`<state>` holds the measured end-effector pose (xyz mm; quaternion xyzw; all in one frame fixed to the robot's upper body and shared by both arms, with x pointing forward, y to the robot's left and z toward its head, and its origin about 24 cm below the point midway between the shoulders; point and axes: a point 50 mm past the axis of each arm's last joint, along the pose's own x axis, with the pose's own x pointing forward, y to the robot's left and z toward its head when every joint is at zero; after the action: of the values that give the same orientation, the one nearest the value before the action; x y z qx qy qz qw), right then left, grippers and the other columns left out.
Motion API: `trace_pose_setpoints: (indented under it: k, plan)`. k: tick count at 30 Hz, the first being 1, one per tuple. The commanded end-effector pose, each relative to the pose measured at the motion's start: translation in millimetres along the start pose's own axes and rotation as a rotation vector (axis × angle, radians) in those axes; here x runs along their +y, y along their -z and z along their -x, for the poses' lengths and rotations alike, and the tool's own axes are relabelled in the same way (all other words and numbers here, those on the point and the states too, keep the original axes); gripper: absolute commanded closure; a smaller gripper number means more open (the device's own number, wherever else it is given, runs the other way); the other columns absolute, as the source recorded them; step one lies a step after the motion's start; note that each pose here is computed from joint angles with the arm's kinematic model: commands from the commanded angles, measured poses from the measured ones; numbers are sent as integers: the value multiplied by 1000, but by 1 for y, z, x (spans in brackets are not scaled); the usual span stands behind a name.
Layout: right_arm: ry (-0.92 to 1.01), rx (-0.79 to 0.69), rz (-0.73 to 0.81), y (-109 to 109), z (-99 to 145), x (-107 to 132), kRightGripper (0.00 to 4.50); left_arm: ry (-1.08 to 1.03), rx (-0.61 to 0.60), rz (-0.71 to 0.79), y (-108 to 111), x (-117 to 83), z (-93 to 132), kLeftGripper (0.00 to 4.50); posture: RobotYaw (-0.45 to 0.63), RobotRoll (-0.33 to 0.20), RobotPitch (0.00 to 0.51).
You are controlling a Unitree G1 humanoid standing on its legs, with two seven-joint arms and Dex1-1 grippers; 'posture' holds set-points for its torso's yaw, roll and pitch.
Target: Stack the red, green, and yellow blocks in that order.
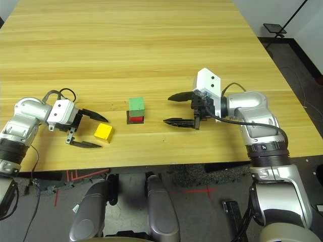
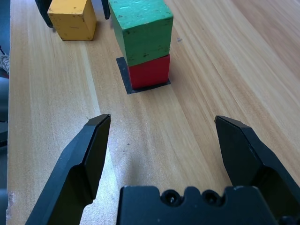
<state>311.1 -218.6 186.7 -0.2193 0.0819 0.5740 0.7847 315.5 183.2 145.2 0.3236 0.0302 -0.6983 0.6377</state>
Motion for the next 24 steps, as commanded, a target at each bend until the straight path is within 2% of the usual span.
trace_pose_setpoints:
  k: [1, 4, 10, 18, 24]
  plan:
    - [1, 4, -5, 2, 3, 3, 0, 34, 4, 10, 2, -3, -4, 15, 220, 80, 254]
    - [-1, 5, -7, 2, 2, 3, 0, 34, -7, 26, 3, -4, -5, 578, 224, 79, 255]
    - [-4, 4, -7, 2, 1, 3, 0, 27, -10, 38, 3, -3, -6, 2499, 229, 80, 255]
    - [-1, 5, -8, 4, 0, 3, 0, 14, -12, 46, -1, 0, -3, 2494, 228, 85, 251]
    - [1, 13, -5, 6, 0, 4, 0, -74, -74, 98, -21, 11, 14, 2494, 233, 92, 250]
